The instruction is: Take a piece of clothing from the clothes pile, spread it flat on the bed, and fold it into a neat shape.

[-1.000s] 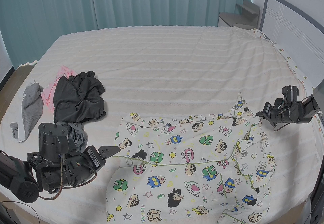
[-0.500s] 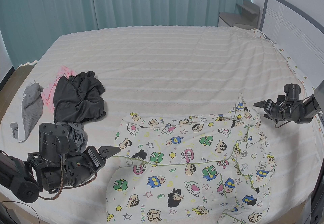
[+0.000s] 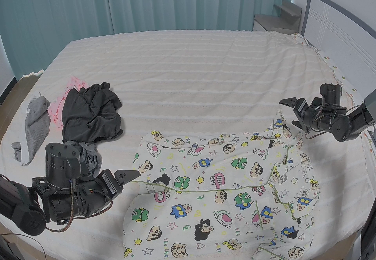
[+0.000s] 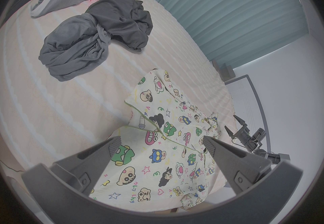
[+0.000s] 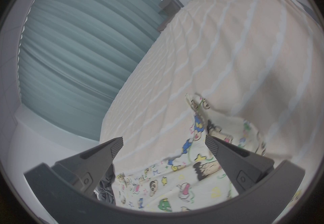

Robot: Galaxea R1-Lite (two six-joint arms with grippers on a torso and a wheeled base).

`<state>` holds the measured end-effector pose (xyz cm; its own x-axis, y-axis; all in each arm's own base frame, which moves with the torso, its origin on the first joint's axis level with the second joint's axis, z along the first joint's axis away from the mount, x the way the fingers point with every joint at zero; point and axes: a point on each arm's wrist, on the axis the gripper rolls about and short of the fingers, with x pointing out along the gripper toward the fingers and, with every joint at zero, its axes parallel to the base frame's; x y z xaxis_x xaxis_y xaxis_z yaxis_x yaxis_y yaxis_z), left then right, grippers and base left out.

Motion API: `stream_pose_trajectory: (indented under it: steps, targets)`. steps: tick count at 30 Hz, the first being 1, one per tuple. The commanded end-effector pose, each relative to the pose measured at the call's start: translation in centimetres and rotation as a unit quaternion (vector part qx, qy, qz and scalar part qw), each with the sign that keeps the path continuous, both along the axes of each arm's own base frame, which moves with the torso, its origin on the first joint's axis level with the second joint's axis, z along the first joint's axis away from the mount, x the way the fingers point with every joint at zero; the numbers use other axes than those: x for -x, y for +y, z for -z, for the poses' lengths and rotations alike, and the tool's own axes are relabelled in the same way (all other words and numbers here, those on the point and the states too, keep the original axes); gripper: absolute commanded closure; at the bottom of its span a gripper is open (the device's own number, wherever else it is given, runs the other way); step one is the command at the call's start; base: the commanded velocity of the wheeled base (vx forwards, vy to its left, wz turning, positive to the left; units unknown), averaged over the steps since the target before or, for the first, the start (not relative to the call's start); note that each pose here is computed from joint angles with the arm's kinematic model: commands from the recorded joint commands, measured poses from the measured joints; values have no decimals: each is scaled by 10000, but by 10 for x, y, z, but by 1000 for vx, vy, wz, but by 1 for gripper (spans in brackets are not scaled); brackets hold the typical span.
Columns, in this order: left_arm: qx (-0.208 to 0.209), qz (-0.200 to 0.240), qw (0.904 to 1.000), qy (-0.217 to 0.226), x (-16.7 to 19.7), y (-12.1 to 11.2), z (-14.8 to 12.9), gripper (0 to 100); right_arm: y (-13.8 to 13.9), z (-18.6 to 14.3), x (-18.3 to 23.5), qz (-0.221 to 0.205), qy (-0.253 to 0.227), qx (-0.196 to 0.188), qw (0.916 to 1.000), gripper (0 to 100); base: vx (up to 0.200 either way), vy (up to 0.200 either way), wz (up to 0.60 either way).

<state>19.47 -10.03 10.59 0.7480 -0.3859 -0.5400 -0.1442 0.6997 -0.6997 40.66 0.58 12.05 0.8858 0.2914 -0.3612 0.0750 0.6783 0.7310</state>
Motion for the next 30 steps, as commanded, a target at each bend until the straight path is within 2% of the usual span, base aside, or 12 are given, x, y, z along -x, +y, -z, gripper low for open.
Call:
stream_pose_trajectory:
  steps: [1, 9, 11, 30]
  targets:
    - [7, -4, 10000, -12, 0, 0, 0, 0, 37, 5, -3, -85, 123, -207, 9997, 0, 0, 0, 0]
    - [13, -2, 10000, -1, 0, 0, 0, 0, 62, 35, -4, 97, 518, 13, 9986, 0, 0, 0, 0]
    - [-1, -2, 10000, 27, -1, 0, 1, 0, 69, 51, -10, 304, 619, 181, 9975, 0, 0, 0, 0]
    - [3, -2, 10000, 20, -1, 0, 1, 0, 78, 54, -8, 545, 650, 363, 9957, 0, 0, 0, 0]
